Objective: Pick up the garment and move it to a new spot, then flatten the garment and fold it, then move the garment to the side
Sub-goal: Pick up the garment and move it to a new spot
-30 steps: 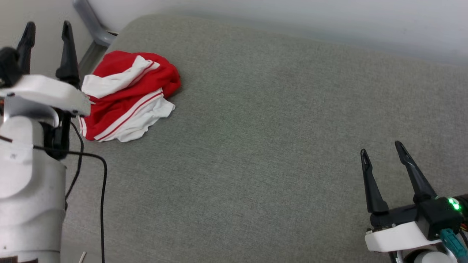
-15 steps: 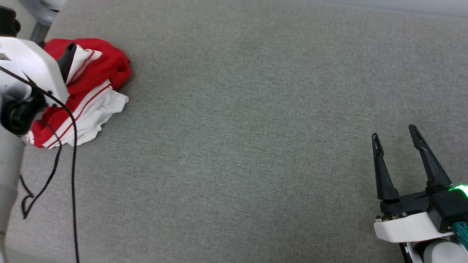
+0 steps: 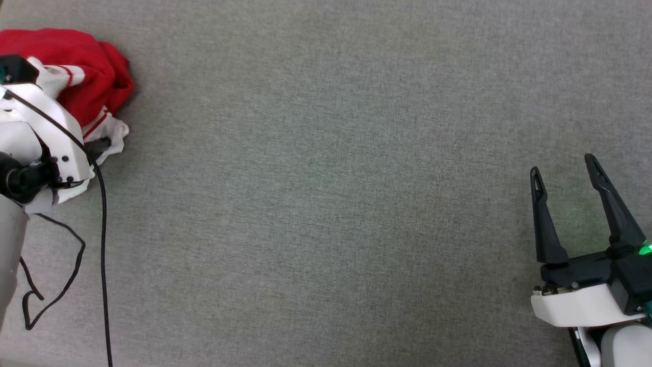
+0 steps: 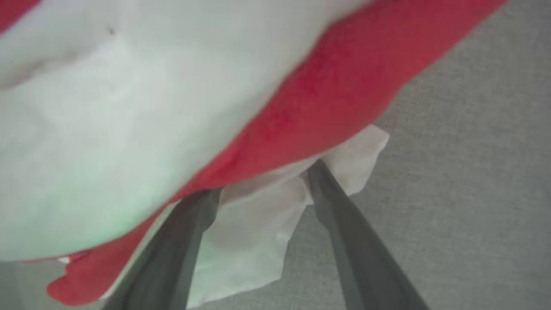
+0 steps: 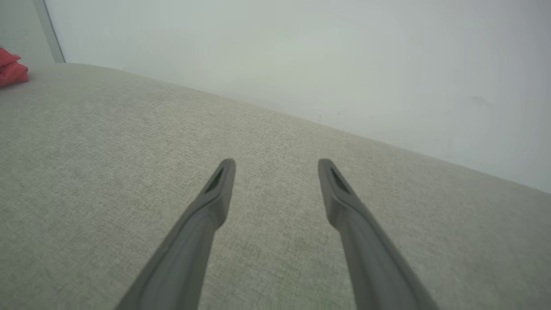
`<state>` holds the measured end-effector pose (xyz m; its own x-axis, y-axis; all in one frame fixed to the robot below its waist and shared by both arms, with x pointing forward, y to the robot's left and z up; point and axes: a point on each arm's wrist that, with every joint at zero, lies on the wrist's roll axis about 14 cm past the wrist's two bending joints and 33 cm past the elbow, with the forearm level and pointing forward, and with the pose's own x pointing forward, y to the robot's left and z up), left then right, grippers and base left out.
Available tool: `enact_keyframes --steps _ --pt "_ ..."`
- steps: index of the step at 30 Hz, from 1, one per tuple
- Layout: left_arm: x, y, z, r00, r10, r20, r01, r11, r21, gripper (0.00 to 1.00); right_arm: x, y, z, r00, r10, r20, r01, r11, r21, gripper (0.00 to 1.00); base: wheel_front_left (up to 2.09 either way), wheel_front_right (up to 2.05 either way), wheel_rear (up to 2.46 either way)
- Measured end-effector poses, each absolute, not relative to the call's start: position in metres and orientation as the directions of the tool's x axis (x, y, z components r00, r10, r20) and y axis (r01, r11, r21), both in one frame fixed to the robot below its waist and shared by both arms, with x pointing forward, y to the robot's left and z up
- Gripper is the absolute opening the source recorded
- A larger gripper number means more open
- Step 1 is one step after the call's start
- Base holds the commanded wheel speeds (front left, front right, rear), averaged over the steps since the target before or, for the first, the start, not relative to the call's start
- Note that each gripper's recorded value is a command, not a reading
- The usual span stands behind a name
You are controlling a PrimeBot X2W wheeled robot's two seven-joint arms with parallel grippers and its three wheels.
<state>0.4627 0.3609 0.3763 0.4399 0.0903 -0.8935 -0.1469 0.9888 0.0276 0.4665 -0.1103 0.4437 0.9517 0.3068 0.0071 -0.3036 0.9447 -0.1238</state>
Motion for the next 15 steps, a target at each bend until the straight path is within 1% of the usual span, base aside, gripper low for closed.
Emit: enact_keyframes --steps 3,7,8,9,10,15 --pt "0.459 0.356 0.361 0.382 0.073 -0.921 -0.151 0.988 0.015 1.00 0.468 -0.113 0.437 0.954 0.301 -0.007 -0.300 0.946 -0.125 1.00 0.00 0.00 0.00" --pt "0.459 0.352 0.355 0.359 0.064 -0.931 -0.146 0.989 0.011 1.00 0.468 -0.116 0.436 0.956 0.293 -0.012 -0.292 0.948 -0.128 1.00 0.00 0.00 0.00" --pt "0.459 0.352 0.355 0.361 0.063 -0.930 -0.143 0.990 0.012 0.85 0.468 -0.116 0.436 0.956 0.293 -0.012 -0.292 0.948 -0.129 1.00 0.00 0.00 0.00" --pt "0.459 0.351 0.356 0.365 0.063 -0.929 -0.141 0.990 0.012 0.37 0.468 -0.117 0.437 0.957 0.291 -0.011 -0.290 0.948 -0.129 1.00 0.00 0.00 0.00" --pt "0.460 0.351 0.357 0.373 0.063 -0.926 -0.136 0.991 0.012 0.00 0.467 -0.117 0.438 0.957 0.291 -0.008 -0.289 0.948 -0.129 1.00 0.00 0.00 0.00" --pt "0.466 0.350 0.373 0.453 0.069 -0.889 -0.098 0.995 0.027 0.00 0.466 -0.114 0.448 0.956 0.292 0.014 -0.288 0.949 -0.126 1.00 0.00 0.00 0.00"
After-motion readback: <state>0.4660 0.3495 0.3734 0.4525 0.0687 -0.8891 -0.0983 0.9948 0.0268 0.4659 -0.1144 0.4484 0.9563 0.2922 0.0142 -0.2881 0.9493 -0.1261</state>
